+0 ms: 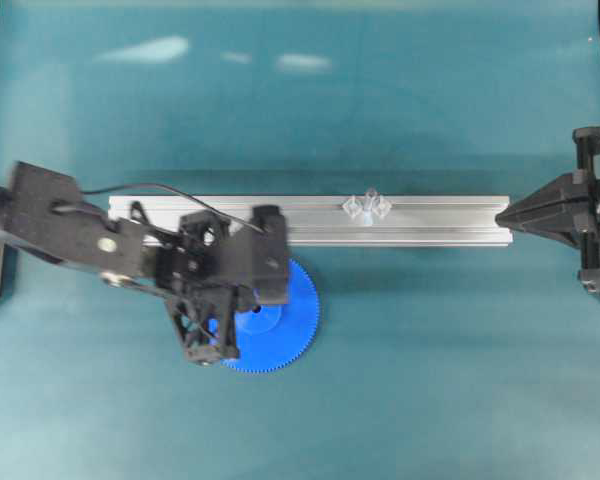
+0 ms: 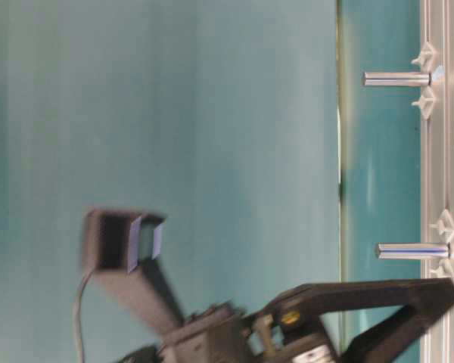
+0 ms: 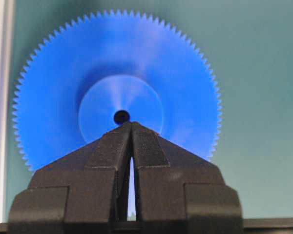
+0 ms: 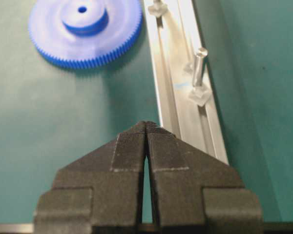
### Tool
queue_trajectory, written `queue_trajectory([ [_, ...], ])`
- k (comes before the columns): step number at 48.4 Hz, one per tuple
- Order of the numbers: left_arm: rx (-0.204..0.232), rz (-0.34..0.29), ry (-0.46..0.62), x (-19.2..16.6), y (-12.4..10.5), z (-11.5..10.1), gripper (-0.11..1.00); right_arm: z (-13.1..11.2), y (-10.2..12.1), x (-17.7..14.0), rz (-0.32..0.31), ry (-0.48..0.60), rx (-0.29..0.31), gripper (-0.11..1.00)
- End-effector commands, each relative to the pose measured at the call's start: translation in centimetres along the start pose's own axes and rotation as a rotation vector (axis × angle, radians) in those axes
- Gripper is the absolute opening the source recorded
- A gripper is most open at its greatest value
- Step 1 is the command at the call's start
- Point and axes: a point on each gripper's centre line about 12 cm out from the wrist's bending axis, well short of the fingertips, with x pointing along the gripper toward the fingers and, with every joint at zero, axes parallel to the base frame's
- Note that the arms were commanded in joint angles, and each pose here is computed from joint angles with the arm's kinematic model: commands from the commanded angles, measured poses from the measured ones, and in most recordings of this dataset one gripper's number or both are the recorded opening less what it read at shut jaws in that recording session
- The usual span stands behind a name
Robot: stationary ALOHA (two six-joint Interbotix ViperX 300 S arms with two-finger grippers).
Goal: Insert the large gear onto the shaft.
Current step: 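Lower the open left gripper around the blue gear hub and close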
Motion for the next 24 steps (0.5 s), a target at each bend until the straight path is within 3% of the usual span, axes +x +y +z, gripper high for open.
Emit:
queue_trajectory([
  [1,0.009,0.0,0.008,-0.3,-0.5,1.4,0.0,0.2,0.0,0.1,-0.001,-0.002,0.011,0.05],
  [15,0.065,0.025,0.126,1.6,-0.6,1.6,0.0,0.0,0.0,0.1,-0.001,0.001,0.011,0.05],
  [24,0.096,0.029,0.143,2.1,-0.6,1.7,0.0,0.0,0.0,0.1,-0.001,0.0,0.011,0.05],
])
